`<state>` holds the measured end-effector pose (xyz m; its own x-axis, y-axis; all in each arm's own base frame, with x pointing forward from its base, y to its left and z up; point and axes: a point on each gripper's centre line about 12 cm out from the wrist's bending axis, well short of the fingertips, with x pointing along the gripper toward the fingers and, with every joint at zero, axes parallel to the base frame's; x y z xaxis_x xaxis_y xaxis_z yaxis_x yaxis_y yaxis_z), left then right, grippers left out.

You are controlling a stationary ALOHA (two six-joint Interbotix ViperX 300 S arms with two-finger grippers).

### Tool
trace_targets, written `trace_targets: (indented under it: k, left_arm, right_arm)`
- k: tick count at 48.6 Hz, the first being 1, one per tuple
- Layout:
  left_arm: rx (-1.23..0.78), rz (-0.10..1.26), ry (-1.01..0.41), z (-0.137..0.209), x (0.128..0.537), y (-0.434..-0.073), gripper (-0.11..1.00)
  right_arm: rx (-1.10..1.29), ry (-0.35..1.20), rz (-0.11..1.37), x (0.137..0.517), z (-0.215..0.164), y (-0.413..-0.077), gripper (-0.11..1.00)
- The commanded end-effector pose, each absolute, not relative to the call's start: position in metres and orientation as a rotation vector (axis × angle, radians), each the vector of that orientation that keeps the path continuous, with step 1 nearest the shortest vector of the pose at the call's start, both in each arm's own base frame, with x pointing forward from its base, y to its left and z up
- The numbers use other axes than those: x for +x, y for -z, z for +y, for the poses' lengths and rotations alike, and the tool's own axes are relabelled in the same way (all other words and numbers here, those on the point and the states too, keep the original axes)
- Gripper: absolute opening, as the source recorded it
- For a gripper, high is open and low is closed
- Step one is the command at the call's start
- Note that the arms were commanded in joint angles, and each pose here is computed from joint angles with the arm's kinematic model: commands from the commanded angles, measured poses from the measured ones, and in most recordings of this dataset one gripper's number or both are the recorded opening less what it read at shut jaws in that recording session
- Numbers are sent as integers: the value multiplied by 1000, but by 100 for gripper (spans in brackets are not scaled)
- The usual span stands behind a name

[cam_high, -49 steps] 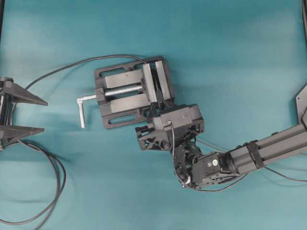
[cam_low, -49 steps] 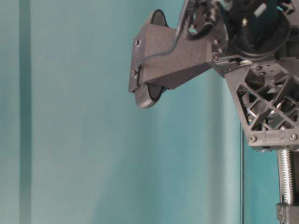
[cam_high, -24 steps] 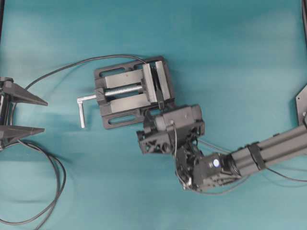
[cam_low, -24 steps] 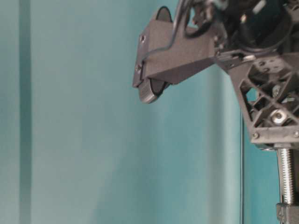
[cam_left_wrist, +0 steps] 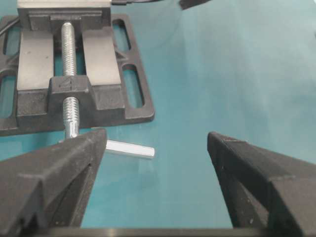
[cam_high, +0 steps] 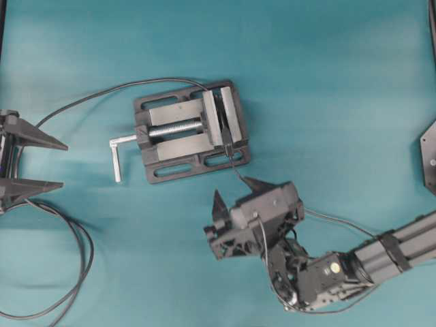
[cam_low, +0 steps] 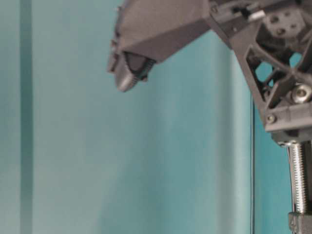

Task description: Insert the USB cable into the fixed female connector.

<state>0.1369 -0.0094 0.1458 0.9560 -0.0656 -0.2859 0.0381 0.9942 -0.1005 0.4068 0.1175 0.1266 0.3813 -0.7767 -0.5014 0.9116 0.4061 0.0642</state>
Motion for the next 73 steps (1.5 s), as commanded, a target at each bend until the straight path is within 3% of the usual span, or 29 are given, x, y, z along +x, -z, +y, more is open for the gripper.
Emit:
trace_targets:
  k: [1, 22, 37, 55, 73]
  left_arm:
    - [-93, 287, 54, -10, 139, -149, 98]
    - [-95, 285, 53, -10, 139, -150, 98]
    - [-93, 287, 52, -9, 139, -149, 98]
    - [-93, 285, 52, -9, 139, -150, 98]
    - [-95, 285, 53, -10, 139, -150, 97]
  right_arm:
    - [398, 1064, 405, 407, 127, -157, 78]
    - [384, 1010, 425, 384, 130, -171, 75]
    - [377, 830, 497, 344, 114, -189, 49]
    - [314, 654, 482, 297, 85, -199, 53]
    - [274, 535, 418, 245, 48, -206, 75]
